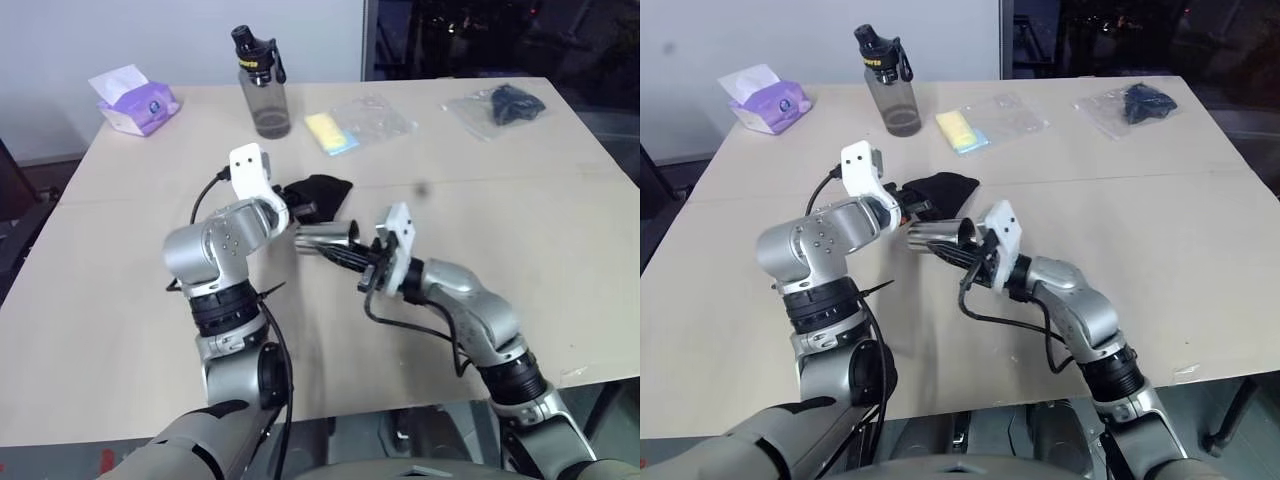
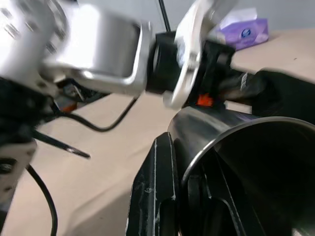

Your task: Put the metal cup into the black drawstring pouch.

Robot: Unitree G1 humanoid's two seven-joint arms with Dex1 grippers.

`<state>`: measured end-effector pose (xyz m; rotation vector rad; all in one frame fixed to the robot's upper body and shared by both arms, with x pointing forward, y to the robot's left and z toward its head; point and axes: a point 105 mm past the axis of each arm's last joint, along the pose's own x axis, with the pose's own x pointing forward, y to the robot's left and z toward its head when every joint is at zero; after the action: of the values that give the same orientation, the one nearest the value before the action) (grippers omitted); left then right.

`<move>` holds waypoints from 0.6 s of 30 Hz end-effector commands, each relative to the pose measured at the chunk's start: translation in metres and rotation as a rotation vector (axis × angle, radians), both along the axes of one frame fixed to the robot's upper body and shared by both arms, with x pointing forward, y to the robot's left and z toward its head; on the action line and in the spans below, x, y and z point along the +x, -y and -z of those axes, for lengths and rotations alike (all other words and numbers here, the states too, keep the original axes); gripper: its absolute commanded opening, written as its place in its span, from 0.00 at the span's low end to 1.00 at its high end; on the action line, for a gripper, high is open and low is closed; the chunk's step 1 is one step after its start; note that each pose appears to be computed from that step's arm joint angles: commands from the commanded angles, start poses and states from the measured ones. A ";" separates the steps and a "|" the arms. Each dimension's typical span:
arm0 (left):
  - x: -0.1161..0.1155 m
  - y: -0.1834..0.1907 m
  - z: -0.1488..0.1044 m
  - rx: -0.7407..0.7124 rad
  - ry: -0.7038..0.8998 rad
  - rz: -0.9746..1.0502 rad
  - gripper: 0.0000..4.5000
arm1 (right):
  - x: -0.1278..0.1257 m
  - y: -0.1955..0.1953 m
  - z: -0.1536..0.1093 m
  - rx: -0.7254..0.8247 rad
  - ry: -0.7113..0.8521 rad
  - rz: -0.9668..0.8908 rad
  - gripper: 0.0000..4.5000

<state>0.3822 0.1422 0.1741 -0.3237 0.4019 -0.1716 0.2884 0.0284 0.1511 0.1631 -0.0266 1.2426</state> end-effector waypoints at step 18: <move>-0.039 0.031 -0.005 -0.076 0.059 0.318 0.00 | 0.038 0.013 -0.037 0.191 0.069 0.272 0.01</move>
<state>0.3502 0.1223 0.1790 -0.3272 0.3781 -0.4395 0.3374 0.0108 0.1464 0.2139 -0.0701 0.9231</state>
